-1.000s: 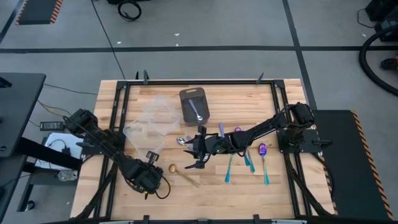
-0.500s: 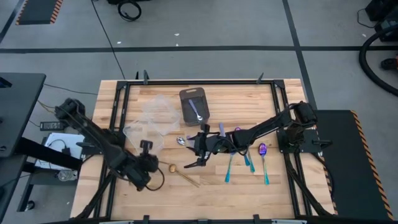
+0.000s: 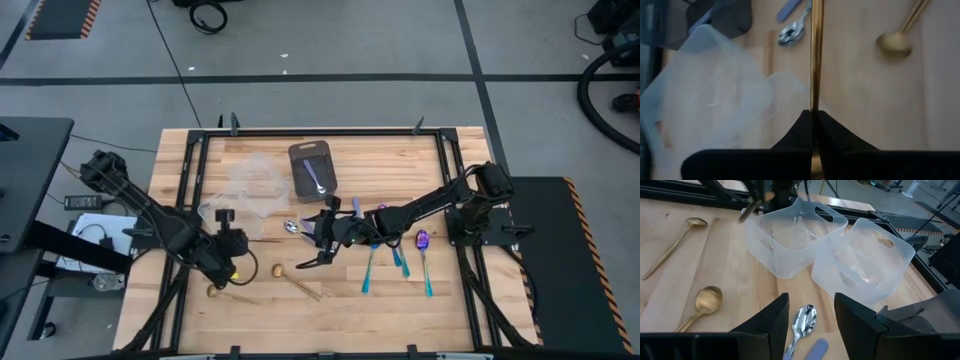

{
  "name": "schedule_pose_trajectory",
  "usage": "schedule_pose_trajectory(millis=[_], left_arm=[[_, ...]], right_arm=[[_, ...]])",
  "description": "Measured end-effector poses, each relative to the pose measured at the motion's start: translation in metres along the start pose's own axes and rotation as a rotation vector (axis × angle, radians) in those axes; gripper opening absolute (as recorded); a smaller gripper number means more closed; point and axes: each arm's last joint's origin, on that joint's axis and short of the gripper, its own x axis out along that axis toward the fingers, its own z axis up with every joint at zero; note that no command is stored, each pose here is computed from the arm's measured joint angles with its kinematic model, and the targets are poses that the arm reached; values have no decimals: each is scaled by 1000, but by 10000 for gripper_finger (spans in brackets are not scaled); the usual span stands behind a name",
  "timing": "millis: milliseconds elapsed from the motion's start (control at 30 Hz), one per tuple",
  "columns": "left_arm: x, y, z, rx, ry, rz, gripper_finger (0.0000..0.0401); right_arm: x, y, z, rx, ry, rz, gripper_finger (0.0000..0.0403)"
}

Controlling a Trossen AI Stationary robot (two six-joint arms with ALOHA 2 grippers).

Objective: Sort silverware by color (type)
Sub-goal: Put the gold spoon into the bottom transparent bin

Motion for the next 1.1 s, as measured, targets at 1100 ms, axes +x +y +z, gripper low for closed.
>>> schedule_pose_trajectory(millis=[1100], left_arm=[[24,40,-35,297,468,26,14]], right_arm=[[0,2,3,32,-29,69,167]])
